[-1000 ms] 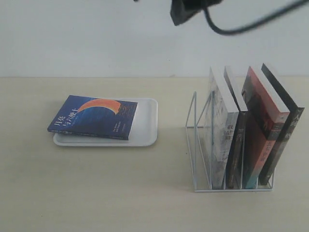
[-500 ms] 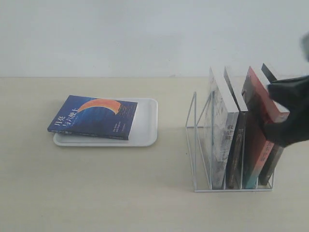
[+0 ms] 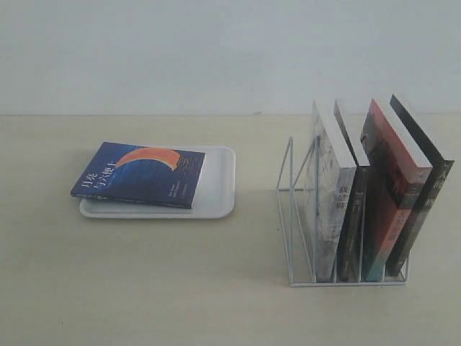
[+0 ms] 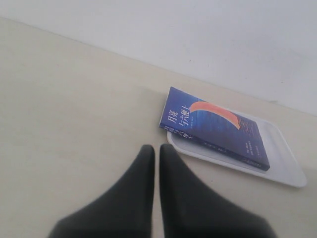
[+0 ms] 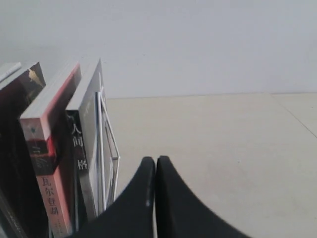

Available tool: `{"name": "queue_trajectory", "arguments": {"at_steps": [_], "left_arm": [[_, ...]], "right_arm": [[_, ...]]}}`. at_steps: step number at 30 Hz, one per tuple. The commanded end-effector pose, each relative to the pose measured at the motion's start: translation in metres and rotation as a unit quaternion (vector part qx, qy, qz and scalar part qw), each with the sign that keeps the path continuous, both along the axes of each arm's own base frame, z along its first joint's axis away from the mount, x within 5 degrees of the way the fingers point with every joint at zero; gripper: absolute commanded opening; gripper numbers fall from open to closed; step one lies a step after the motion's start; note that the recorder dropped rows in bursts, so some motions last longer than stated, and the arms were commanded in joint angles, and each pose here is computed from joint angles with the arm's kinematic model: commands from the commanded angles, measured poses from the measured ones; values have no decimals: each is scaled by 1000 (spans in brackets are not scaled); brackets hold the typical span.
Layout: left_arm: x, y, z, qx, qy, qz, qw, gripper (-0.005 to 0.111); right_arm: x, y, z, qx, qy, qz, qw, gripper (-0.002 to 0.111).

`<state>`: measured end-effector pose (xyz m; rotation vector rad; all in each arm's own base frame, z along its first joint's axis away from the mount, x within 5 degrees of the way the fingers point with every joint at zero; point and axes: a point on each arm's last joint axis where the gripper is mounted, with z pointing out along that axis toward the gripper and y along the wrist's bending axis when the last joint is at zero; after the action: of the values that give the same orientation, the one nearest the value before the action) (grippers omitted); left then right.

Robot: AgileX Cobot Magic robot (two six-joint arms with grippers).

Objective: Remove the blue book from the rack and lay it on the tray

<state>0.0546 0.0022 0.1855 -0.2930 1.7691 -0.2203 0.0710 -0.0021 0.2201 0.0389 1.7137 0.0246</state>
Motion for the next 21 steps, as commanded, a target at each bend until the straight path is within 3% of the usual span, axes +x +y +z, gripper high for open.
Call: {"name": "queue_trajectory", "arguments": {"at_steps": [1, 10, 21], "left_arm": [[0, 0, 2, 0, -8, 0, 1000, 4], [0, 0, 2, 0, -8, 0, 1000, 4], [0, 0, 2, 0, -8, 0, 1000, 4]], "right_arm": [[-7, -1, -15, 5, -17, -3, 1000, 0], [-8, 0, -19, 21, -16, 0, 1000, 0], [-9, 8, -21, -26, -6, 47, 999, 0]]}}
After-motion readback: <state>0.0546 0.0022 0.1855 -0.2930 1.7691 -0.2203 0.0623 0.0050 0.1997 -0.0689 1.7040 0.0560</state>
